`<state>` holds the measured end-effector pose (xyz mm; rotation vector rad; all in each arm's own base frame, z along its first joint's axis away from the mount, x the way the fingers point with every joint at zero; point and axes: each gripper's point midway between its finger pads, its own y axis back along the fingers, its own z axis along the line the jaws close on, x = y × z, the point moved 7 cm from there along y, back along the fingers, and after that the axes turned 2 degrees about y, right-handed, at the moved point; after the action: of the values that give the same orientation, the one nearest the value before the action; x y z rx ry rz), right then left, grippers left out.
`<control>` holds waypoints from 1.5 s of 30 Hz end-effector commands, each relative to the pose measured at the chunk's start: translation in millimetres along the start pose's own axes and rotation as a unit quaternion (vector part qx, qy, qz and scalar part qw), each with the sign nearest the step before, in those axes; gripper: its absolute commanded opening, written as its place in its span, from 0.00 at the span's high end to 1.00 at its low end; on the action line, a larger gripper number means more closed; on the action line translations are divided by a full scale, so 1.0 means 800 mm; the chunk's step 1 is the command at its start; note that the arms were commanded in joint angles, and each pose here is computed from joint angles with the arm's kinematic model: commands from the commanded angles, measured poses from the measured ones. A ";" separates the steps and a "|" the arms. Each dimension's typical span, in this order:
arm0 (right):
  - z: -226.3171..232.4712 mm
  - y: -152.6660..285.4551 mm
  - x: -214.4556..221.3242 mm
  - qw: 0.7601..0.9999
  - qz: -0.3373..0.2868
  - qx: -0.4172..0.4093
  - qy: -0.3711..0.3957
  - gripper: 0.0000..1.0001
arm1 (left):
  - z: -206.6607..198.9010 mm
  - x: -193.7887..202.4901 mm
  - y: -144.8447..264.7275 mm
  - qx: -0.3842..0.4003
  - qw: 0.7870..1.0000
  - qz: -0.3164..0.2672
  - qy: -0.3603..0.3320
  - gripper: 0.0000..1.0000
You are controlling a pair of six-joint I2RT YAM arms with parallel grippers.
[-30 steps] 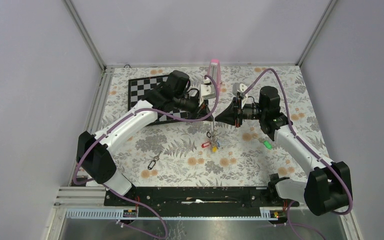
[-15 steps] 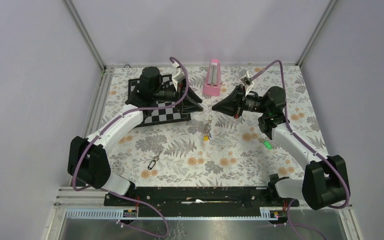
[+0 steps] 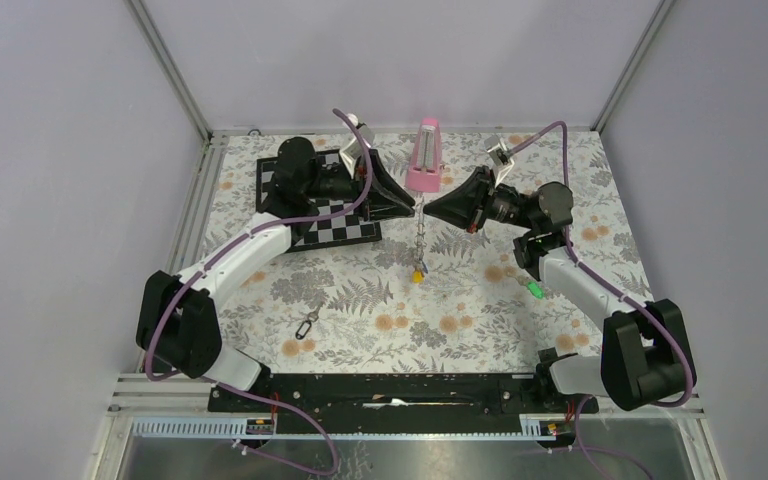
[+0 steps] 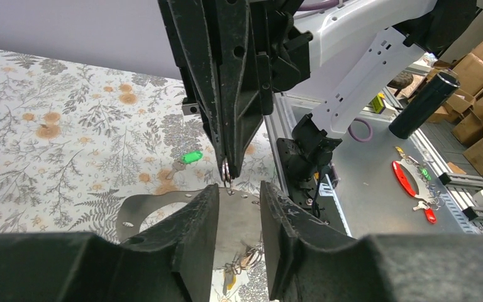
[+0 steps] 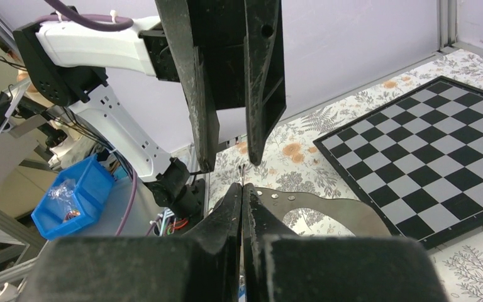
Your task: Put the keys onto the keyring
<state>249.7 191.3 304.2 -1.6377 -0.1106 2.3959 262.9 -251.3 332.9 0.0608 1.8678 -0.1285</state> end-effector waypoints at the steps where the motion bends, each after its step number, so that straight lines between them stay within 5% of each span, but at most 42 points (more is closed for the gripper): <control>1: 0.010 -0.003 -0.019 0.999 -0.035 -0.013 0.036 1.00 | -0.006 -0.001 -0.005 0.026 0.999 -0.001 -0.022 0.67; 17: 0.007 -0.002 -0.015 0.999 -0.036 -0.011 0.032 1.00 | 0.000 0.004 -0.019 0.034 0.999 0.003 -0.025 0.81; 25: 0.005 0.000 -0.008 0.999 -0.027 -0.004 0.038 1.00 | 0.000 0.002 -0.022 0.033 0.999 0.003 -0.023 1.00; 30: 0.002 0.004 -0.002 0.998 0.009 0.002 0.066 0.77 | 0.008 0.001 -0.019 -0.004 0.997 0.043 -0.066 1.00; 34: -0.005 0.010 0.007 0.993 0.062 0.014 0.100 0.57 | 0.009 0.015 -0.015 -0.069 0.979 0.149 -0.119 1.00; 39: -0.008 0.018 0.016 0.983 0.104 0.015 0.148 0.50 | 0.003 0.030 -0.012 -0.106 0.955 0.237 -0.144 1.00; 45: -0.008 0.026 0.024 0.975 0.132 0.009 0.179 0.48 | -0.005 0.034 -0.016 -0.118 0.943 0.266 -0.160 1.00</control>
<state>251.3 179.8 272.7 -1.9953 0.1975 2.2985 248.2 -270.5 299.3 0.3407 1.5883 0.3627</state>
